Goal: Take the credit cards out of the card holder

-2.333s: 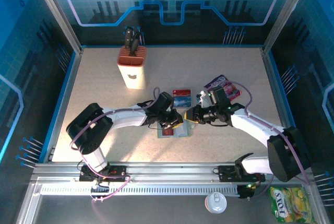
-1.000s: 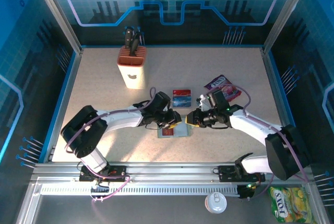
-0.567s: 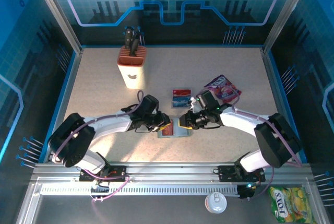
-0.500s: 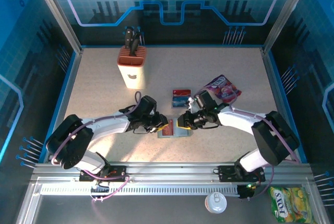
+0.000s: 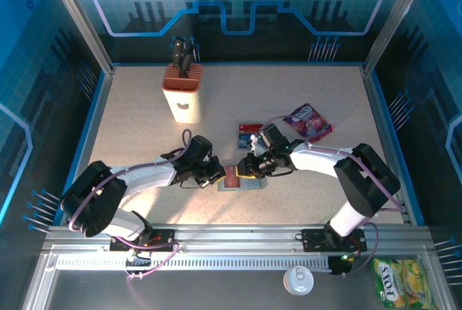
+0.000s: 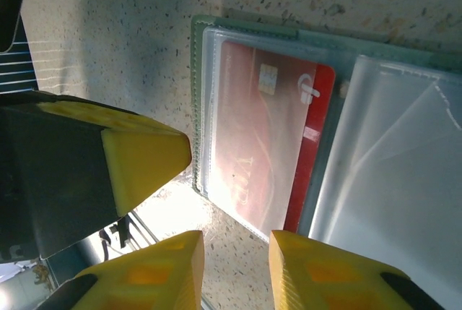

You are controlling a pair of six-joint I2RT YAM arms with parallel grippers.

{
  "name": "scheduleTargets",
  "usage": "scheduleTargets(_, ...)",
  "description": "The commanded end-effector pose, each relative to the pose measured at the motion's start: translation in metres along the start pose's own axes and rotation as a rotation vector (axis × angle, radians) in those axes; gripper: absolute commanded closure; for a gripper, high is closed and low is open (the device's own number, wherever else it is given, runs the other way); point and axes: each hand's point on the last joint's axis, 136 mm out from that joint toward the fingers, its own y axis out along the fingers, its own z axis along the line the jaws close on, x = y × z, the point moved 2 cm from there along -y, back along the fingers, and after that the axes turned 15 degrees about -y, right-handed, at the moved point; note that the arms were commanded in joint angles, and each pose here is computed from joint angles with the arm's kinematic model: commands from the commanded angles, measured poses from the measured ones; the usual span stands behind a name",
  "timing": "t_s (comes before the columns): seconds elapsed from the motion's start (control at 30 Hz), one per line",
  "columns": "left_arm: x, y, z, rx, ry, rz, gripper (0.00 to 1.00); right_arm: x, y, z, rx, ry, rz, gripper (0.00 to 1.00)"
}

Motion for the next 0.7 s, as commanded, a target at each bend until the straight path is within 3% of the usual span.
scheduleTargets(0.0, 0.003, 0.004, 0.006, 0.020, 0.011, 0.004, 0.95, 0.005, 0.003, 0.004, -0.006, -0.013, -0.006, 0.69)
scheduleTargets(0.67, 0.009, 0.012, 0.026, 0.109, 0.005, -0.010, 1.00, 0.007, 0.013, 0.001, -0.001, -0.007, 0.025, 0.69)
